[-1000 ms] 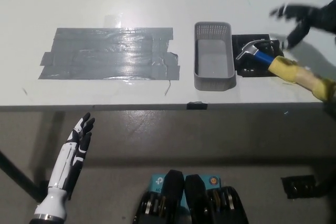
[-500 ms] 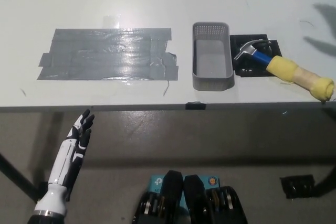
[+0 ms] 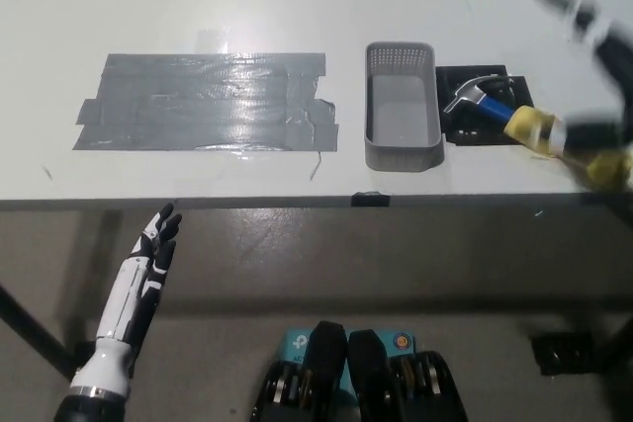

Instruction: The robot picks the hammer with right hand and hits the black area on the desk and places it back.

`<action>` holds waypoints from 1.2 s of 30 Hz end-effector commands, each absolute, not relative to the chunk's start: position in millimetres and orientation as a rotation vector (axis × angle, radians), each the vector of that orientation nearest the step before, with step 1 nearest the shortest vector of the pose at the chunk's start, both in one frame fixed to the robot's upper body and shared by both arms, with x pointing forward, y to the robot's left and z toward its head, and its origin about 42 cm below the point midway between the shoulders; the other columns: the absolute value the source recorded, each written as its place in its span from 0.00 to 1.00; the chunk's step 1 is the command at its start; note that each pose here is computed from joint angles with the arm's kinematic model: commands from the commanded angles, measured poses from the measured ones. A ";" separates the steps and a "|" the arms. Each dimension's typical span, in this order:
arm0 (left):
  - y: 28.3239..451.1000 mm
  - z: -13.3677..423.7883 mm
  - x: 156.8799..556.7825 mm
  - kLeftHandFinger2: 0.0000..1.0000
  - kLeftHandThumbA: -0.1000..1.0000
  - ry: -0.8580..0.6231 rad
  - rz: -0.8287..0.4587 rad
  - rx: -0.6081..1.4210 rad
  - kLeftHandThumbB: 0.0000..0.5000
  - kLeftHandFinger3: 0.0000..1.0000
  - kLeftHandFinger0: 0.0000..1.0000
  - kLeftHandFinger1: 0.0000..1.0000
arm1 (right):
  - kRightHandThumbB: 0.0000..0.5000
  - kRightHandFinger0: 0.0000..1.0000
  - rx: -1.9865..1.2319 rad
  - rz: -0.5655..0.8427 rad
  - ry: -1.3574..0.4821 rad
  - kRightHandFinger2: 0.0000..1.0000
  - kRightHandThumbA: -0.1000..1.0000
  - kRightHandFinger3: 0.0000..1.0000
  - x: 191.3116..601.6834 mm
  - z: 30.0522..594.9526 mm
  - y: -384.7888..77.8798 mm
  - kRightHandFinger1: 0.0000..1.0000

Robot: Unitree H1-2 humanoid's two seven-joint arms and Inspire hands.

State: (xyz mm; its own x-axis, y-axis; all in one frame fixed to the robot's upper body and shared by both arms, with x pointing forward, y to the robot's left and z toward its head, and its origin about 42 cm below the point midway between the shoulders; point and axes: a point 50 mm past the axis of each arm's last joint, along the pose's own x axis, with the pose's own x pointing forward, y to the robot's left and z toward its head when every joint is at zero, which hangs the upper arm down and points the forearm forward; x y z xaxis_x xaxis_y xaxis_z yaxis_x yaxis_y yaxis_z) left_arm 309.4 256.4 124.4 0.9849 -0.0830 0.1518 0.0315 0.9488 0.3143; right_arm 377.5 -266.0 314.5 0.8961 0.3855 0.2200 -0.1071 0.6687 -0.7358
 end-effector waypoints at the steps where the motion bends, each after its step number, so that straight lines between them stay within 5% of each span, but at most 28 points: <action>1: 247.3 148.4 325.3 1.00 1.00 -0.275 -0.135 0.328 0.25 1.00 1.00 1.00 | 0.80 1.00 -0.500 0.306 -0.759 1.00 1.00 1.00 237.9 336.8 -239.2 1.00; 9: 250.3 133.0 306.5 1.00 1.00 -0.243 -0.139 0.317 0.27 1.00 1.00 1.00 | 0.58 1.00 -0.426 0.274 -0.578 1.00 1.00 1.00 252.5 253.4 -221.3 1.00; 11: 250.8 132.4 303.5 1.00 1.00 -0.240 -0.143 0.310 0.23 1.00 1.00 1.00 | 0.64 1.00 -0.435 0.278 -0.474 1.00 1.00 1.00 263.7 228.9 -217.2 1.00; 20: 252.4 123.1 283.5 1.00 1.00 -0.197 -0.147 0.322 0.21 1.00 1.00 1.00 | 0.53 1.00 -0.376 0.241 -0.148 1.00 0.97 1.00 288.7 125.9 -218.1 1.00; 36: 252.6 120.5 279.9 1.00 1.00 -0.192 -0.141 0.334 0.23 1.00 1.00 1.00 | 0.41 1.00 -0.349 0.247 -0.096 1.00 0.93 1.00 290.6 105.6 -223.2 1.00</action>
